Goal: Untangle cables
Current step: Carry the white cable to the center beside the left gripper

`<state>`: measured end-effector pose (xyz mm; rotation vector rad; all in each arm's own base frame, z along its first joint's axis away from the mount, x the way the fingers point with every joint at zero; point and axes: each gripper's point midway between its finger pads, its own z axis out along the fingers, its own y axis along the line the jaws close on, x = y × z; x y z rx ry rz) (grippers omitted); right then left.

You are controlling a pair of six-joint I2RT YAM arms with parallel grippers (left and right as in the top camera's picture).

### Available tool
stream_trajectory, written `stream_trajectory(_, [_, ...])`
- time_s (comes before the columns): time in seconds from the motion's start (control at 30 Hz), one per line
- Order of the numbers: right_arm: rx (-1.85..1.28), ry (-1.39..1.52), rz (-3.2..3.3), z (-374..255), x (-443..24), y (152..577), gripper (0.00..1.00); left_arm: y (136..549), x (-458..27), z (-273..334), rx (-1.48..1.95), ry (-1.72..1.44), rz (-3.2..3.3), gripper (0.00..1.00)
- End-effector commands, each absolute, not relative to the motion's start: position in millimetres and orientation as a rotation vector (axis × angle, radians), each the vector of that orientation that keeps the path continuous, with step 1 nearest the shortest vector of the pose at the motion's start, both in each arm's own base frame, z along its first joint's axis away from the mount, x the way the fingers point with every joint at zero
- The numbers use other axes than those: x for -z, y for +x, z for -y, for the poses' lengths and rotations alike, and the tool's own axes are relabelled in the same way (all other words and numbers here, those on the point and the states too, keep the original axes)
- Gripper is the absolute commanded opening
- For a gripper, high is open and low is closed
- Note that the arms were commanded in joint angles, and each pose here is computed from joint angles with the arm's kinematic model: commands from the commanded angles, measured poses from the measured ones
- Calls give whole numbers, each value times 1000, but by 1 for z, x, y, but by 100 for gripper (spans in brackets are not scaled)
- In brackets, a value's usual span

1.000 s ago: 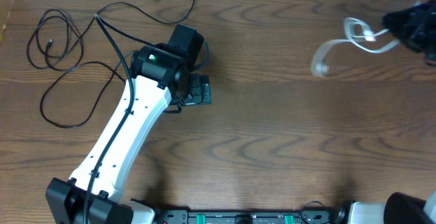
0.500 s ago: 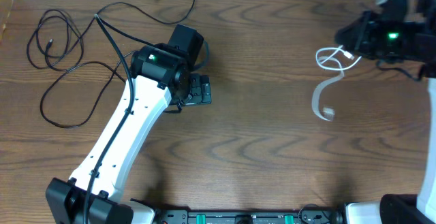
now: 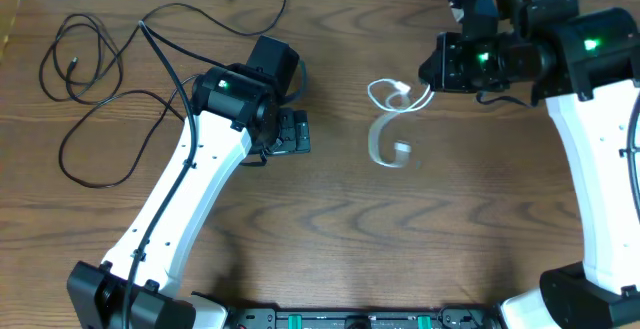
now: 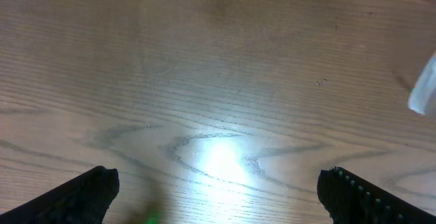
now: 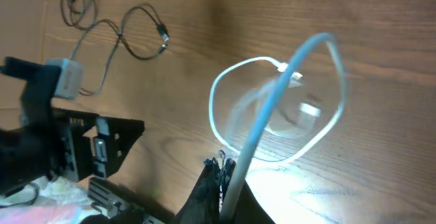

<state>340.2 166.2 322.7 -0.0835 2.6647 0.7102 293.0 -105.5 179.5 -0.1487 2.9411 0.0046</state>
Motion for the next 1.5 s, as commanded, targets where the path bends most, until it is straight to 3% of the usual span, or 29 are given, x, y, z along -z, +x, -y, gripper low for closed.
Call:
stream_trajectory(0.0, [-666,-113,-2709,-166,-311,338,1,292,-177,103,-19,-168,-2947,98])
stream_trajectory(0.4, [-550,-160,-2835,-158,-274,325,1,292,-177,103,-19,-168,-2947,98])
stream_trajectory(0.8, [-693,-321,-2869,-213,-216,316,1,292,-177,103,-19,-168,-2947,98])
stream_trajectory(1.23, [-1087,-406,-2595,-268,-266,336,1,292,-177,103,-19,-168,-2947,98])
stream_trajectory(1.47, [-925,-304,-2667,-241,-252,345,1,292,-177,103,-19,-168,-2947,98])
